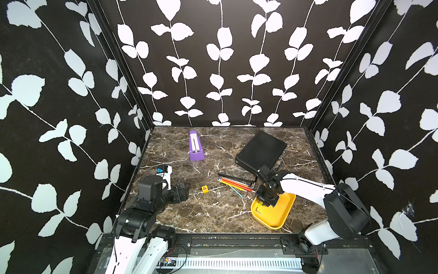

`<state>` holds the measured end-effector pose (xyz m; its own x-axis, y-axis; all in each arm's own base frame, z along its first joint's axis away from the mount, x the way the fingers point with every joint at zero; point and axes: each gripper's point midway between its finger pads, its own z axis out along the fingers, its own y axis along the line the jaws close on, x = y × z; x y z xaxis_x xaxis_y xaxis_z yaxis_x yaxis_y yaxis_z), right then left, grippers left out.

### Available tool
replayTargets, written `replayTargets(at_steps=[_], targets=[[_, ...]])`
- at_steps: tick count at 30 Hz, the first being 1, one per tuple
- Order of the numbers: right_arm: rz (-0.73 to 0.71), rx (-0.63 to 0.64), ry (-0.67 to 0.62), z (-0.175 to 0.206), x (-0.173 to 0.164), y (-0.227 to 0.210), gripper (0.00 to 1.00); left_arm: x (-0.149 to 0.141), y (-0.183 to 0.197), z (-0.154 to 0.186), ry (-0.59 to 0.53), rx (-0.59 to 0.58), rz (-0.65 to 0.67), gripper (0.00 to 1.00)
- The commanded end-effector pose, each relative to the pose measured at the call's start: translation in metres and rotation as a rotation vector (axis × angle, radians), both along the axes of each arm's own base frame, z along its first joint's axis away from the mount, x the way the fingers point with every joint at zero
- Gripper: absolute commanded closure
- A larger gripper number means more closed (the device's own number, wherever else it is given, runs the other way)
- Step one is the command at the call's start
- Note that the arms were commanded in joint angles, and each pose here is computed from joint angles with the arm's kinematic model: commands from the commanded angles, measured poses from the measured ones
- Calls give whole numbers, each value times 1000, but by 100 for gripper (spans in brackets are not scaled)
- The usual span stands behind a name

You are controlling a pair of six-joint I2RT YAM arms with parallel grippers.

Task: Put the hex key on the desktop into the storage box
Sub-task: Place the Allen key in the storage box.

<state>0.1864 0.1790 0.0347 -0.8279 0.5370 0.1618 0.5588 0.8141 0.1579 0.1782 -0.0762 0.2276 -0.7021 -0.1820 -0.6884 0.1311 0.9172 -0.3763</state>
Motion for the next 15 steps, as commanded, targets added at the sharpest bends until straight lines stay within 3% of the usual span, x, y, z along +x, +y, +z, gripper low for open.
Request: replayTargets(at_steps=[1,9,15], targets=[[41,-42,-60,32,8,-8,75,3,0,-1,-8,9,-2,14],[229,-117,-178,82,24,-19,73,4,1,-2,-7,14,6,14],[602,-150,-243,91,39,18,73,5,1,-3,-3,16,5,14]])
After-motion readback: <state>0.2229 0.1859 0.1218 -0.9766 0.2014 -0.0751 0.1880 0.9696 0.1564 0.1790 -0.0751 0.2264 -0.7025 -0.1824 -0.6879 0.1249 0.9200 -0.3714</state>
